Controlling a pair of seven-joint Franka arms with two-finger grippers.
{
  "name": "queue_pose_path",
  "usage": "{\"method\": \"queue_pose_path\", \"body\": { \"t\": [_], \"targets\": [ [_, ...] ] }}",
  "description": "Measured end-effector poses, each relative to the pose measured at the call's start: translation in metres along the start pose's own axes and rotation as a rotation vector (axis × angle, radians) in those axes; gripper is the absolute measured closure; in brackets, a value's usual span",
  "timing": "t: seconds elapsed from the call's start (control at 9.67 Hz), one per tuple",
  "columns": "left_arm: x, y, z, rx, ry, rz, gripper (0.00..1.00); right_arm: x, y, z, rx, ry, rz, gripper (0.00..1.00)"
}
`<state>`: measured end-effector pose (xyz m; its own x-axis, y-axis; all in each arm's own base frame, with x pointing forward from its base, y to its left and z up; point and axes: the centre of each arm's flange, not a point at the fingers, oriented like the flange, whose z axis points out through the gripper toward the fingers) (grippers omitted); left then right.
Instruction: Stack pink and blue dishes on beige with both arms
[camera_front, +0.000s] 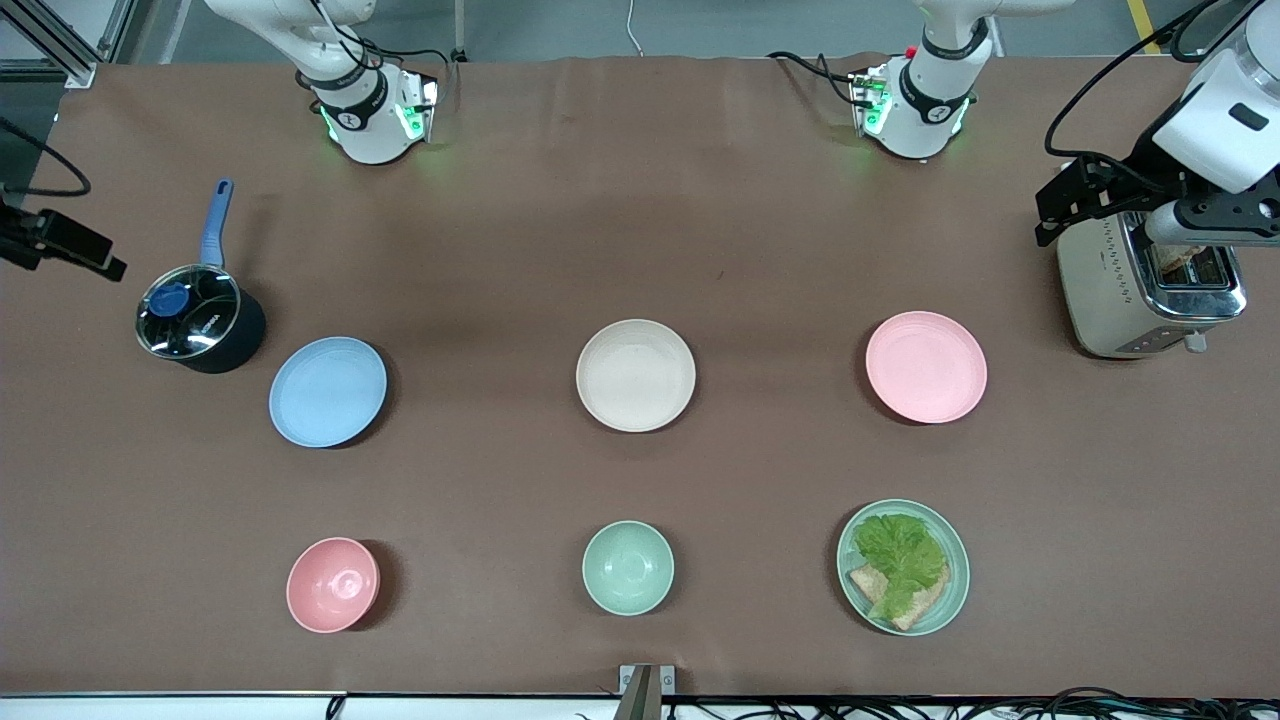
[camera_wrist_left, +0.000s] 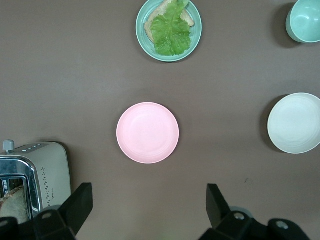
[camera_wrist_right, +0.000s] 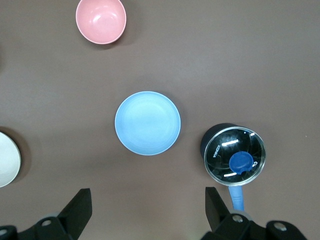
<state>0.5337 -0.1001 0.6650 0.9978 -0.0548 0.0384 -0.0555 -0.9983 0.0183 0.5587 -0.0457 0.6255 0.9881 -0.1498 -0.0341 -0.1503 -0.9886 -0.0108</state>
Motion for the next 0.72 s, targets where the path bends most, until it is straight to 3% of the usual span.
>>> {"method": "queue_pose_path", "body": {
  "t": [0.1, 0.31, 0.41, 0.72],
  "targets": [
    [0.001, -0.004, 0.001, -0.008, -0.002, -0.011, 0.00, 0.010, 0.001, 0.019, -0.002, -0.021, -0.026, 0.00],
    [0.012, -0.058, 0.015, -0.094, -0.020, -0.083, 0.00, 0.047, 0.039, 0.099, 0.119, -0.062, -0.089, 0.00],
    [0.023, -0.085, 0.038, -0.120, -0.017, -0.083, 0.00, 0.060, 0.069, 0.143, 0.153, -0.058, -0.140, 0.00],
    [0.057, -0.115, 0.159, -0.136, -0.090, 0.024, 0.00, 0.066, 0.105, 0.282, 0.173, -0.001, -0.220, 0.00]
  ]
}}
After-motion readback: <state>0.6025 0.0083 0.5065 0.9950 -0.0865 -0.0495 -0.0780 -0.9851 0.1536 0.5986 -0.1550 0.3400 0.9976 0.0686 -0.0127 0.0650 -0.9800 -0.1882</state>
